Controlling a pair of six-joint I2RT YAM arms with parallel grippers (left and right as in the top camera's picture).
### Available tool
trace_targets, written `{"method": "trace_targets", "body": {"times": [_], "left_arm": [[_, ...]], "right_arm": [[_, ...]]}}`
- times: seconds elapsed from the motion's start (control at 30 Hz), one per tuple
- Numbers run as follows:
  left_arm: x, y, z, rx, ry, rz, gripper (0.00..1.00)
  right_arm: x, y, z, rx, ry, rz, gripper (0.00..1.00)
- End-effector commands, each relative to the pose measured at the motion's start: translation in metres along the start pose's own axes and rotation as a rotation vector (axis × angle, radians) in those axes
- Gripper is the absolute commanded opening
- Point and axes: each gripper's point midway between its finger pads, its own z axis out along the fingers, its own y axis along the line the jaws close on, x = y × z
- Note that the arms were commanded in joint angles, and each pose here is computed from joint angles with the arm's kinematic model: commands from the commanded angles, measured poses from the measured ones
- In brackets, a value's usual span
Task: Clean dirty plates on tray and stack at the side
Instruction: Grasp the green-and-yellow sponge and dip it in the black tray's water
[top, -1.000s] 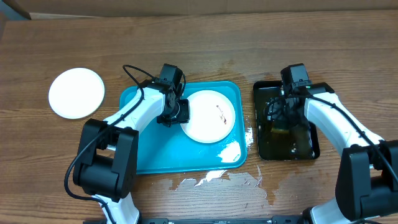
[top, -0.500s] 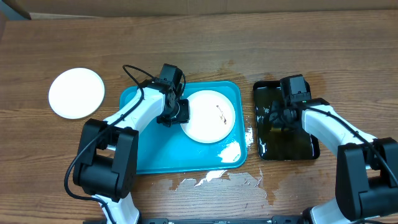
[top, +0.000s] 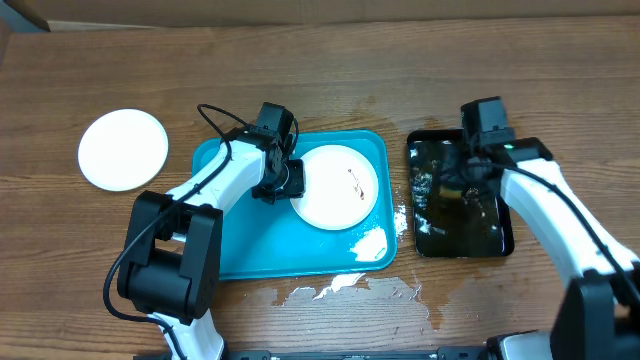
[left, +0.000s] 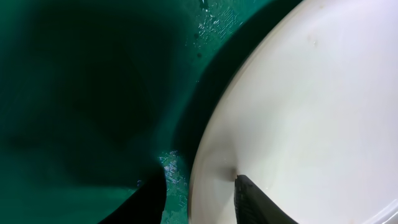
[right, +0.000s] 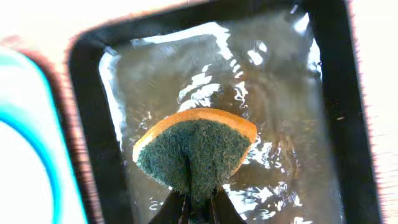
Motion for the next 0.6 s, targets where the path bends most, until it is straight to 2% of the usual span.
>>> {"method": "trace_targets", "body": {"times": [0.0,0.57], "left_arm": [[-0.0001,0.001,0.0029,-0.019,0.004,-0.001,0.39],[0.0007,0.0013,0.0029,-0.021,0.007,-0.002,0.41]], "right_arm": [[-0.0091,0.0024,-0.0131,-0.007,-0.035,0.004,0.04],[-0.0108,0.0006,-0.0134,0.003,-0.044,0.019,0.04]]}}
